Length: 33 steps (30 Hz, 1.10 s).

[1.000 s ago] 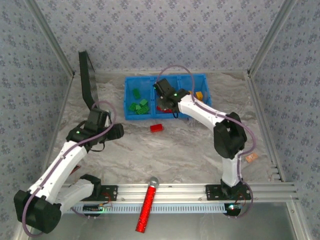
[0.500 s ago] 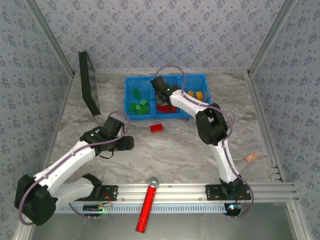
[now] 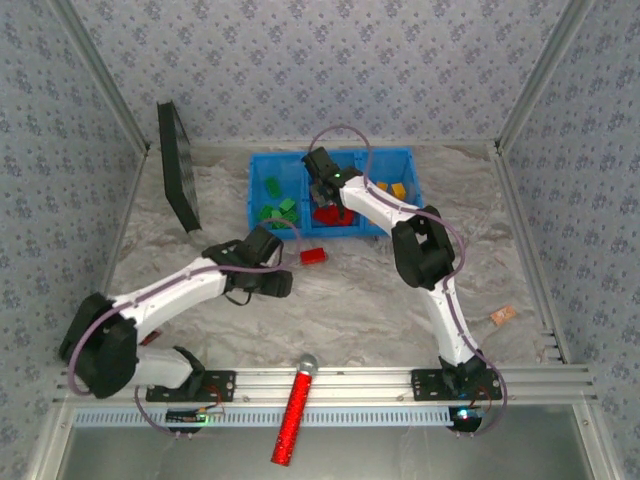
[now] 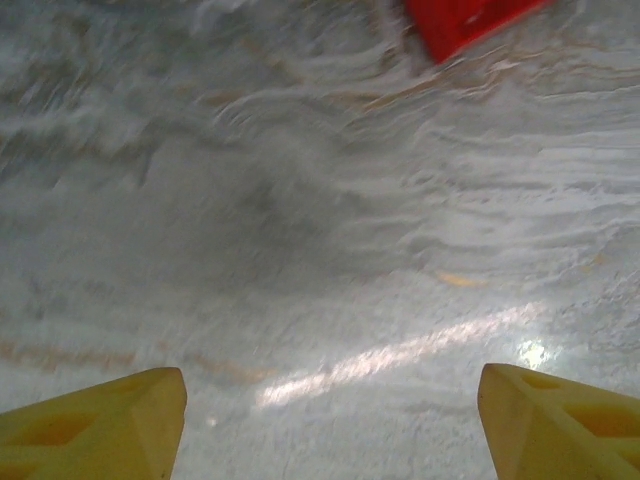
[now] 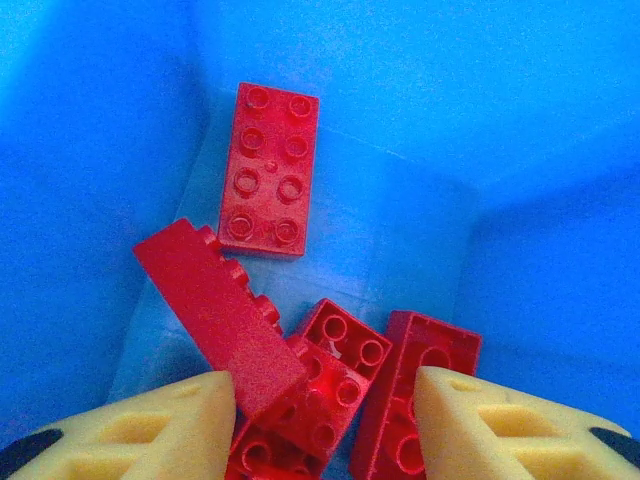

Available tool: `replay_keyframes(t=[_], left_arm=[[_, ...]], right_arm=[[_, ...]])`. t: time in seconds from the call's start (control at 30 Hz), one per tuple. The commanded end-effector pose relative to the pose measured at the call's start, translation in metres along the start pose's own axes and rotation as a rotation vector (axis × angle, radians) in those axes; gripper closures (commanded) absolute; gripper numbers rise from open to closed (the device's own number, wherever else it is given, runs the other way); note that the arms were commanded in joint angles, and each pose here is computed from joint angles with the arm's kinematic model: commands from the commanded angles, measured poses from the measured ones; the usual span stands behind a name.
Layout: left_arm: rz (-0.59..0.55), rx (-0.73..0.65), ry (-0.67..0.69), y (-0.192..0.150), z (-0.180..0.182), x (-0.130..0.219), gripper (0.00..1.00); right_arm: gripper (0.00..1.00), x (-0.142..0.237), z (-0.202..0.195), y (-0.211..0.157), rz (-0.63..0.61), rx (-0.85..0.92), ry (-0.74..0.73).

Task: Sort the legos into containers by color
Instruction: Place the lego in the container, then pick up the lego from the center of the table.

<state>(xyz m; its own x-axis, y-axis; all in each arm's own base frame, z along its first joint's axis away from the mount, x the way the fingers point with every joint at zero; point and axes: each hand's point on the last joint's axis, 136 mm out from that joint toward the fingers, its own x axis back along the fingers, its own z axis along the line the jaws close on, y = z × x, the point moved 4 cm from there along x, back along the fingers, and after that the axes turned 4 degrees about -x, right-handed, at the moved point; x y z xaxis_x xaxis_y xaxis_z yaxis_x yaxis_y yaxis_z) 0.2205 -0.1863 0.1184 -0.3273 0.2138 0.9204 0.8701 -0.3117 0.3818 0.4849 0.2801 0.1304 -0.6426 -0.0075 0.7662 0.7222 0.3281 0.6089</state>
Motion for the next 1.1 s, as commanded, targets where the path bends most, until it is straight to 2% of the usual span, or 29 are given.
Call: replay_keyframes(t=[0.0,0.23,0.4,0.57,0.83,1.07], left_arm=[[-0.072,-0.213,0.017,0.033,-0.019,-0.006,0.23],[-0.055,-0.415,0.074,0.067,-0.031,-0.040,0.23],[-0.007,-0.490,0.115,0.083,-0.036,-0.062,0.24],[-0.007,-0.526,0.089,0.095,-0.045,-0.073,0.23],[0.032,-0.537,0.053,0.097,-0.053,-0.091,0.24],[0.090,-0.515,0.006,0.088,-0.058,-0.103,0.30]], right_arm=[[0.47,0.043,-0.015,0.018,-0.051,-0.004,0.015],[0.43,0.087,-0.036,0.015,-0.091,-0.018,0.030],[0.38,0.113,-0.053,0.003,-0.102,-0.047,0.042],[0.33,0.128,-0.068,-0.008,-0.112,-0.089,0.038],[0.31,0.130,-0.081,-0.018,-0.107,-0.133,0.041],[0.31,0.124,-0.087,-0.024,-0.097,-0.162,0.037]])
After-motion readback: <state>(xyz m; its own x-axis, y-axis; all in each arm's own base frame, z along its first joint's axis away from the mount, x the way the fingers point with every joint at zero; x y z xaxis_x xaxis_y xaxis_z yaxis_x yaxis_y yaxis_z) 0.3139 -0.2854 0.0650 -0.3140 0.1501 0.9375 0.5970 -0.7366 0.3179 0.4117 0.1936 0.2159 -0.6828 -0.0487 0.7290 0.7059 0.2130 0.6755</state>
